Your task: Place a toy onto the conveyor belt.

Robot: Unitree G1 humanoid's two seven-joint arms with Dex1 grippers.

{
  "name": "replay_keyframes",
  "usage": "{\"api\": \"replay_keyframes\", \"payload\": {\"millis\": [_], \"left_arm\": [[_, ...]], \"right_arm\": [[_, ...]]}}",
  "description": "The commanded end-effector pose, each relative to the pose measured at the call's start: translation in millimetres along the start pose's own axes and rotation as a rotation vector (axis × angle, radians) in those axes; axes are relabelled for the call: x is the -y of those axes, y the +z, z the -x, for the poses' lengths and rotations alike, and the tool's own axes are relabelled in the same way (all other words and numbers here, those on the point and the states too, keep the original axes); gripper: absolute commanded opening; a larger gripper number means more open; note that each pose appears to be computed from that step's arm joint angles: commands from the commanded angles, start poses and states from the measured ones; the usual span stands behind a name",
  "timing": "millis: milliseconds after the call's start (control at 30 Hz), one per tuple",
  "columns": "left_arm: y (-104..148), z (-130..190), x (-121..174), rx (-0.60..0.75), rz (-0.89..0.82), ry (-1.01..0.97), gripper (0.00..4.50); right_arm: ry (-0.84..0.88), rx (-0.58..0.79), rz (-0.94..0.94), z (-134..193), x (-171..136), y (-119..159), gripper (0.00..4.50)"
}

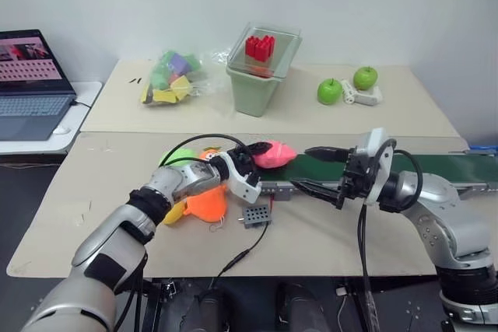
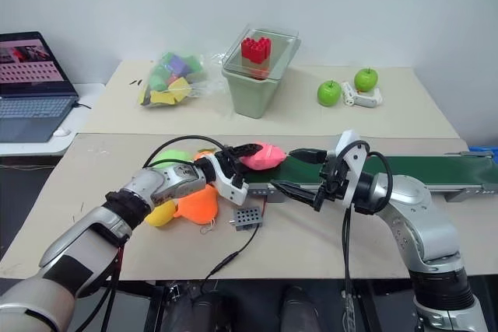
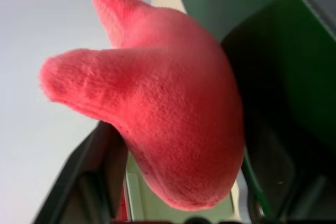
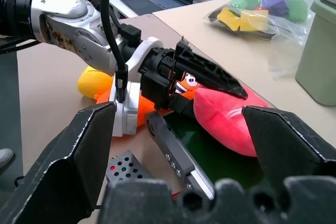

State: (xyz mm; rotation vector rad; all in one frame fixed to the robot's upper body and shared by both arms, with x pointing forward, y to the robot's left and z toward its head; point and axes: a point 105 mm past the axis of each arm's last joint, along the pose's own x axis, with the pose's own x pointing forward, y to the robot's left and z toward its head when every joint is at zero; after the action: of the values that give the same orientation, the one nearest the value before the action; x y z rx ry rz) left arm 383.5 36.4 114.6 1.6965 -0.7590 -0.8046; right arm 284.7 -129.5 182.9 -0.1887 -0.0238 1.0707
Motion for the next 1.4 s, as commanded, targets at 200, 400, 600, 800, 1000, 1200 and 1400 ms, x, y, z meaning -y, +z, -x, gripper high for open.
{"api": "replay_keyframes", "payload": {"millis": [200,400,600,800,1000,1200,1400], "left_arm": [[-18.8,16.5,42.1,-0.098,0.033,-0.182,4.4],[-27.2,20.6,39.9,-0.131,0.058,-0.183,4.4],[-53.5,35.2,26.1,-0.22,0.079,-0.157,4.4],[-70.1,63.2,21.7,-0.279,0.11,-0.161,4.4],[-106.3,105.9,3.9,-0.491,0.297,-0.054,4.4],[-150.0,165.0,-24.1,-0.823,0.893,0.465,4.4],[-148.2,226.0,-12.7,-0.926,1.468,1.007,4.4]], "right_arm": [[-0.002,0.033,0.04,3.5,-1.3,14.0,4.5],[0.0,0.031,0.036,2.9,-1.6,12.7,4.5],[0.006,0.029,0.034,1.4,-1.1,12.2,4.5],[0.022,0.027,0.027,-1.2,-1.0,10.6,4.5],[0.032,0.025,0.025,-4.5,-0.7,9.4,4.5],[0.021,0.015,0.014,-6.2,-0.3,4.1,4.5],[-0.041,0.019,-0.002,-9.4,8.4,-0.2,4.5]]}}
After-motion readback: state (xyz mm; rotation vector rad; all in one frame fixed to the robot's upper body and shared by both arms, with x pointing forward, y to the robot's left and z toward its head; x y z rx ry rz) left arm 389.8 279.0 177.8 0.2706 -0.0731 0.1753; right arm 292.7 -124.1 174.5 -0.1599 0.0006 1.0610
